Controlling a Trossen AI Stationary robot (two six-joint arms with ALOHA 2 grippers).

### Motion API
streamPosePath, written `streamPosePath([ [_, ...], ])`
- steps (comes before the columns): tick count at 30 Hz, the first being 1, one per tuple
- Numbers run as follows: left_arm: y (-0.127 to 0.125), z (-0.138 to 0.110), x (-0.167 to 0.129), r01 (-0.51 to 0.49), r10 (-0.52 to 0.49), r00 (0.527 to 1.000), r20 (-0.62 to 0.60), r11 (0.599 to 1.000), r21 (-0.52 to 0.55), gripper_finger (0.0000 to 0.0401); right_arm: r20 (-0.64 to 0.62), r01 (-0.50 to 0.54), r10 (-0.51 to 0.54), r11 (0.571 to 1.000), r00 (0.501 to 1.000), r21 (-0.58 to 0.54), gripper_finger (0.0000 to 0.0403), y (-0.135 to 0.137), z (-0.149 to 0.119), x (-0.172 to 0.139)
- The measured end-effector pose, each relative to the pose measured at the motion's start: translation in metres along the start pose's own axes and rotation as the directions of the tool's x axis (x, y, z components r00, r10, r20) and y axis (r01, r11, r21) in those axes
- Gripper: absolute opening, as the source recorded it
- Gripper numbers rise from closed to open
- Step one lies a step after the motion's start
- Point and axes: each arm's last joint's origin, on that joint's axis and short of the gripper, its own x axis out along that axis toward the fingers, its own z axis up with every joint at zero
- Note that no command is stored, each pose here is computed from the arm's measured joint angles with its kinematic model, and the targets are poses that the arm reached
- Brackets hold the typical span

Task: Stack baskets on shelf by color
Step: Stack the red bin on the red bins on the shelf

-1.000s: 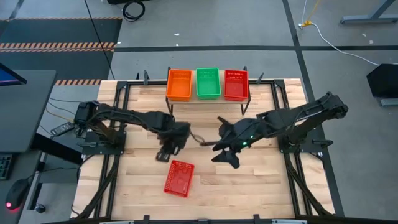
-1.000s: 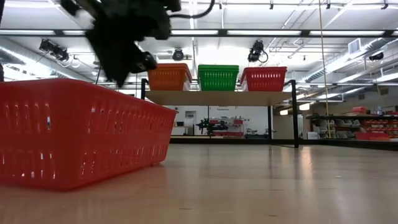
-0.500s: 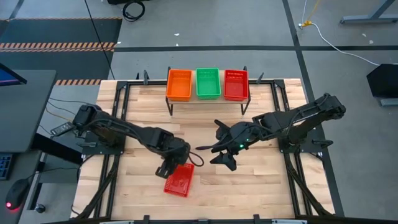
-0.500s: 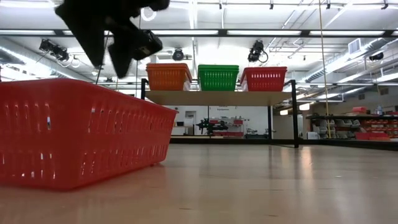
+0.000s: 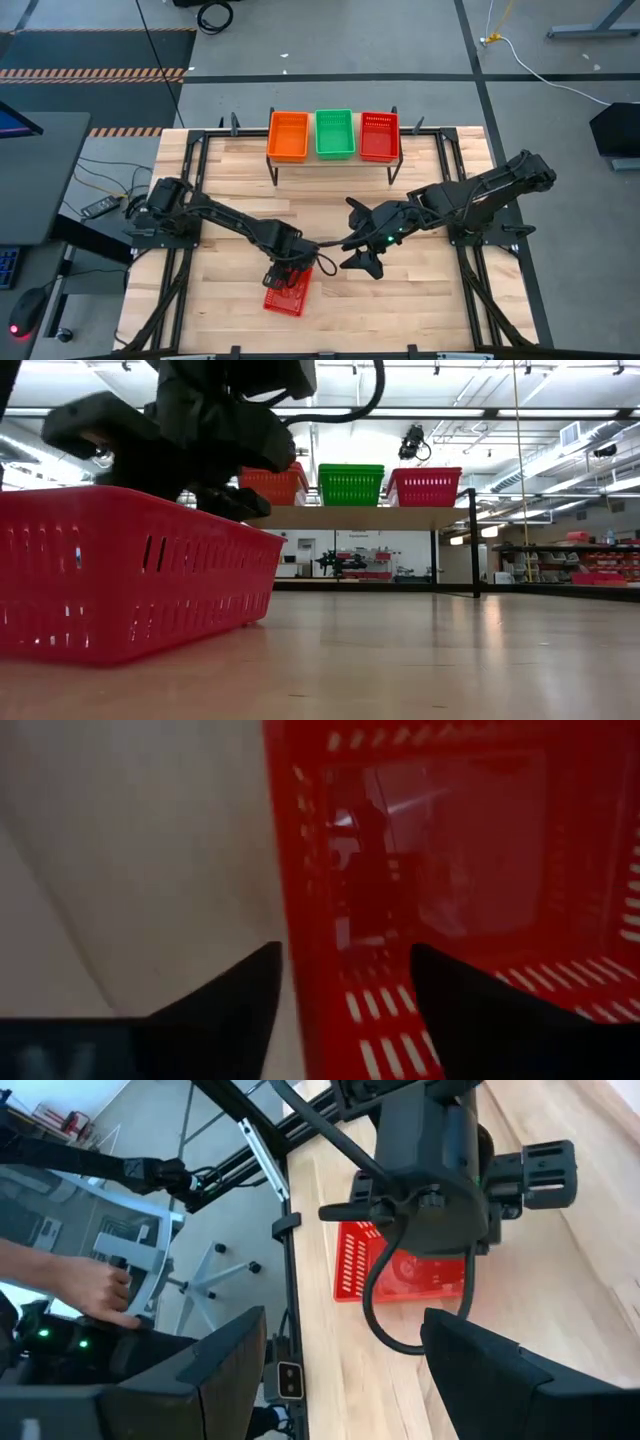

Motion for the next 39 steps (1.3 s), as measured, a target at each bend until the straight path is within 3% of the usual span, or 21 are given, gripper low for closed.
streamPosePath([
  [3, 0.005, 0.005, 0.002, -0.022, 0.024, 0.999, 0.046, 0.999, -0.033, 0.0179, -0.007, 0.004, -0.004, 1.000, 1.000, 0.006, 0.0269, 0.000, -0.001, 0.000],
  [10, 0.028, 0.010, -0.001, -0.027, 0.048, 0.991, 0.128, 0.987, -0.161, 0.0016, -0.014, -0.002, 0.002, 0.999, 1.000, 0.034, 0.0269, 0.001, -0.002, 0.000],
  [19, 0.073, 0.008, -0.007, -0.069, 0.129, 0.975, 0.178, 0.948, -0.310, 0.0007, -0.040, -0.012, 0.013, 1.000, 0.999, 0.026, 0.0269, 0.010, -0.011, 0.000],
  [25, 0.110, 0.001, -0.013, -0.066, 0.181, 0.959, 0.219, 0.891, -0.450, 0.0006, -0.007, 0.048, -0.049, 0.992, 0.999, -0.115, 0.0269, 0.011, -0.016, 0.007],
  [30, 0.131, -0.004, -0.017, -0.011, 0.178, 0.949, 0.259, 0.842, -0.539, 0.0006, -0.071, 0.113, -0.143, 0.940, 0.987, -0.323, 0.0269, 0.001, -0.026, 0.041],
  [34, 0.131, -0.003, -0.018, 0.011, 0.162, 0.949, 0.270, 0.840, -0.542, 0.0006, -0.154, 0.140, -0.238, 0.870, 0.959, -0.473, 0.0269, -0.017, -0.037, 0.076],
  [39, 0.125, -0.001, -0.017, 0.016, 0.149, 0.952, 0.267, 0.848, -0.530, 0.0006, -0.230, 0.182, -0.330, 0.850, 0.915, -0.495, 0.0269, -0.043, -0.046, 0.111],
])
